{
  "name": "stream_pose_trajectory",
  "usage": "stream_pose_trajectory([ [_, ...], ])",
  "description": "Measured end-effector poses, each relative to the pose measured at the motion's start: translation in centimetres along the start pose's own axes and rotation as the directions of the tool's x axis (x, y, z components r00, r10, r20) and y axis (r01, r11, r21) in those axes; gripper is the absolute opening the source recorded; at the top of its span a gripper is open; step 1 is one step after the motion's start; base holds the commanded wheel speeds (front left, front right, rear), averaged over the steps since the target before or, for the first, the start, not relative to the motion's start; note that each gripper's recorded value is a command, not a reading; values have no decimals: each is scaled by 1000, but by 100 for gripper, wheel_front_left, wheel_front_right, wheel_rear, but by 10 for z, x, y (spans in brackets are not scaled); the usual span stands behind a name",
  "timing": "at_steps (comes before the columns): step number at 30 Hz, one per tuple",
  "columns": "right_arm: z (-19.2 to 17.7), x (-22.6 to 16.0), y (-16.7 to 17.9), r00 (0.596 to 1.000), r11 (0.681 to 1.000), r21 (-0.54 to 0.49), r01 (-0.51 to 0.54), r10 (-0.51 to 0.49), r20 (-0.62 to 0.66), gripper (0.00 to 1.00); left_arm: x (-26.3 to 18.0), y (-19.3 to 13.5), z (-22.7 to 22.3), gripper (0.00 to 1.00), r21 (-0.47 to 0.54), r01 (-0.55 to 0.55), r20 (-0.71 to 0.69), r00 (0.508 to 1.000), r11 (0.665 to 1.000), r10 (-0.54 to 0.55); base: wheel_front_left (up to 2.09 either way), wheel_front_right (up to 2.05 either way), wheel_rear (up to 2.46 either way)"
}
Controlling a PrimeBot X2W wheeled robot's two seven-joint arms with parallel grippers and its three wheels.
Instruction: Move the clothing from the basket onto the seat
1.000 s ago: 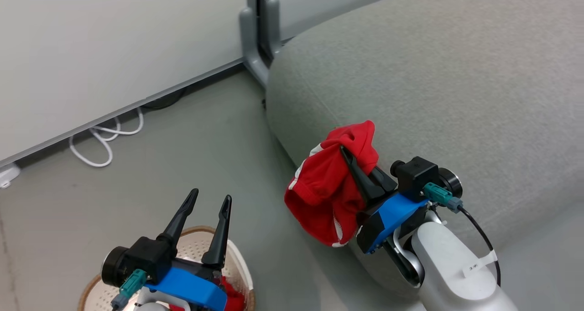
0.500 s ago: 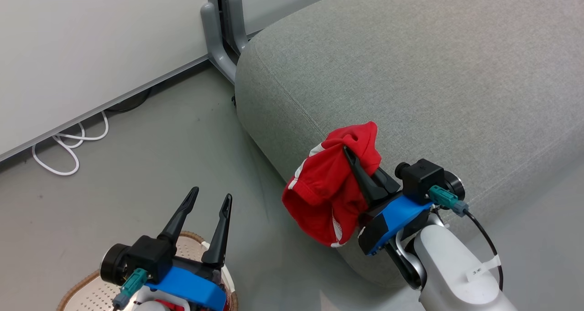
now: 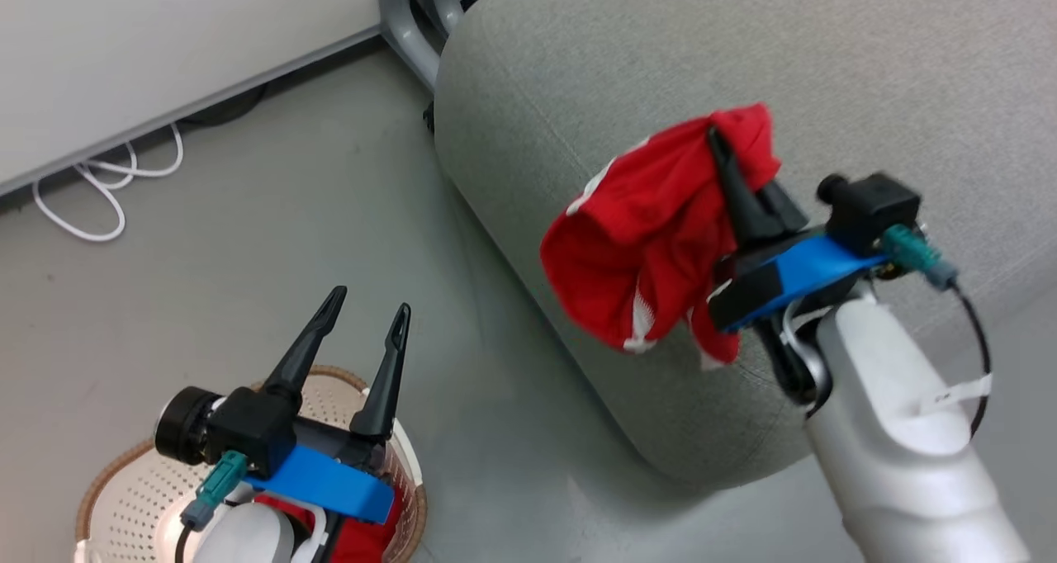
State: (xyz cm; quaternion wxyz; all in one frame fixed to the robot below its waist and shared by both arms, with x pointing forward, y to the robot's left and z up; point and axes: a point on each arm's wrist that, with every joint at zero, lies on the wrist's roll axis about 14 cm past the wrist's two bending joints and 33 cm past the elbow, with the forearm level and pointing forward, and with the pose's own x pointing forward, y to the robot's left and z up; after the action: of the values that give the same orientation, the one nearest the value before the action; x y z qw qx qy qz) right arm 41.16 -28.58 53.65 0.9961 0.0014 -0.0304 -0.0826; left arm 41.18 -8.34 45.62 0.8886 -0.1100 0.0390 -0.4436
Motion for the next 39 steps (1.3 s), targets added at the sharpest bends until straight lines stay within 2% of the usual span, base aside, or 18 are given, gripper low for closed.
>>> stream_pose_trajectory([
  [8, 33, 71, -56, 982, 984, -61, 167, -160, 102, 0, 8, 37, -23, 100, 3, 2, -21, 1000, 1000, -2, 0, 0, 0],
  [15, 45, 124, -103, 952, 939, -183, 291, -266, 150, 0, 12, 81, -38, 100, -1, -48, 3, 999, 999, 48, 0, 0, 0],
  [19, 16, 135, -128, 935, 906, -231, 354, -337, 110, 0, 9, 102, -58, 100, -14, -74, -12, 997, 997, 73, 0, 0, 0],
  [27, -76, 131, -153, 901, 868, -300, 396, -430, -52, 0, -8, 131, -99, 100, -28, -123, -72, 990, 992, 121, 0, 0, 0],
  [32, -125, 116, -153, 871, 865, -296, 404, -463, -164, 0, -18, 142, -110, 100, -27, -153, -94, 984, 988, 149, 0, 0, 0],
  [39, -138, 114, -136, 869, 871, -293, 395, -457, -188, 0, -16, 139, -108, 100, -13, -139, -89, 987, 990, 137, 0, 0, 0],
])
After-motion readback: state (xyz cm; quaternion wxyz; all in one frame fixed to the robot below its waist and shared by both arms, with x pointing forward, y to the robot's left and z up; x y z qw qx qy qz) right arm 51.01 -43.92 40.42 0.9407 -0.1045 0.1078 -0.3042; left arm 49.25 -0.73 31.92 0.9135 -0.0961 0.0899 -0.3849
